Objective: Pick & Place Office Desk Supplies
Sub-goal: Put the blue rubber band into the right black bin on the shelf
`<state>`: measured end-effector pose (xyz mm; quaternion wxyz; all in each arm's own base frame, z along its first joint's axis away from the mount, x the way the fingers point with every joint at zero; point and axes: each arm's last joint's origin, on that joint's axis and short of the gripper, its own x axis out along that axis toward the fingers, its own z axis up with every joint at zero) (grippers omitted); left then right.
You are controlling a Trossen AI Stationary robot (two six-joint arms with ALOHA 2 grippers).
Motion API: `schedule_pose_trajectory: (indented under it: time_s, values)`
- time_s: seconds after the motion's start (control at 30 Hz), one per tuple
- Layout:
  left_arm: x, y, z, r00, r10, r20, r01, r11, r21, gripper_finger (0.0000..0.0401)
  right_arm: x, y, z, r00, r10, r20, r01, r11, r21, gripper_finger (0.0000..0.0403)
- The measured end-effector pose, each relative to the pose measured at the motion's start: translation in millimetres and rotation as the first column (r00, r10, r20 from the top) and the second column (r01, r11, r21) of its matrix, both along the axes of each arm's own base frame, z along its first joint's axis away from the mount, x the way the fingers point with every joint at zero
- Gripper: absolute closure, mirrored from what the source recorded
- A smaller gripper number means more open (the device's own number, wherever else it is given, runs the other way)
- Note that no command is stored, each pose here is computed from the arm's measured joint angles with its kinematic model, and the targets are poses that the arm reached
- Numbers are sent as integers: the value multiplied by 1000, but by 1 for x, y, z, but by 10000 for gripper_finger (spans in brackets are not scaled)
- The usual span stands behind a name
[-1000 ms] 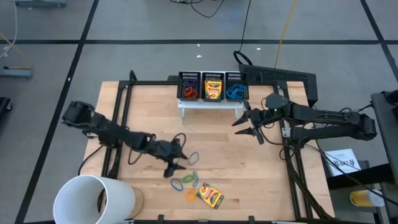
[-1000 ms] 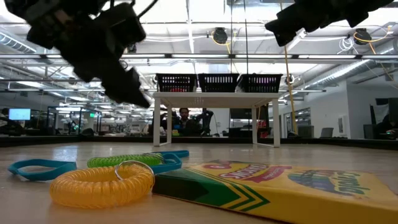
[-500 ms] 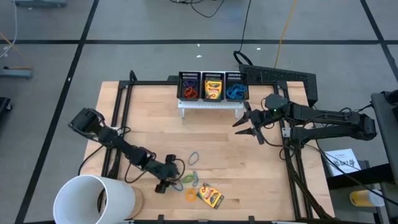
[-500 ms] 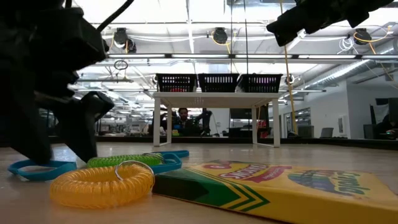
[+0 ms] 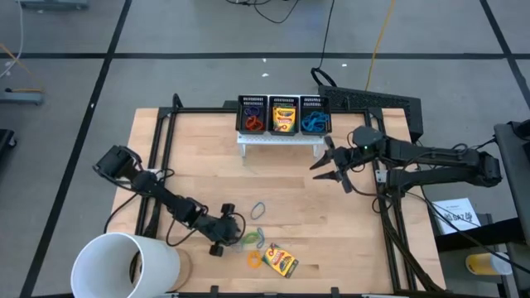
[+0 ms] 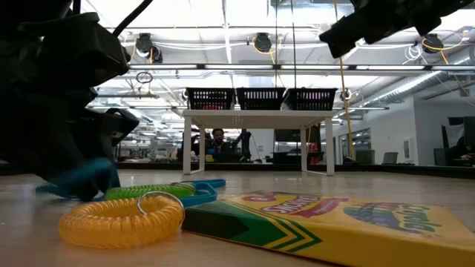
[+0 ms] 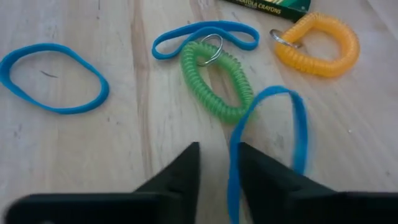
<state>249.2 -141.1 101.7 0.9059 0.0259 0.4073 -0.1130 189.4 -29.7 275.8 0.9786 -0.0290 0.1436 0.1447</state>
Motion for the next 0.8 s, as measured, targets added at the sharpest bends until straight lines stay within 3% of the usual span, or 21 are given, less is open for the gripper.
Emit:
schedule_pose_trajectory:
  time_s: [0.2, 0.43, 0.53, 0.63, 0.73, 0.8]
  values:
    - [2, 4, -1, 998, 69, 14, -69, 997, 20, 391, 0, -1, -15, 999, -45, -15, 45, 999, 3, 270]
    - [9, 22, -1, 974, 215, 76, -222, 969, 112, 395, 0, -2, -20, 996, -89, 8, 88, 996, 25, 273]
    - [11, 26, 4, 977, 204, 68, -208, 976, 69, 393, 0, -2, -20, 996, -90, 6, 89, 996, 29, 273]
    - [13, 25, 16, 982, 169, 79, -165, 985, -51, 377, 0, -2, -20, 996, -89, 6, 89, 996, 29, 273]
    - [18, 25, 28, 962, 256, 96, -237, 956, -174, 354, 0, -2, -20, 996, -88, 7, 88, 996, 25, 273]
    - [21, 27, 32, 951, 295, 89, -271, 940, -209, 331, 0, -2, -20, 996, -86, 9, 86, 996, 20, 273]
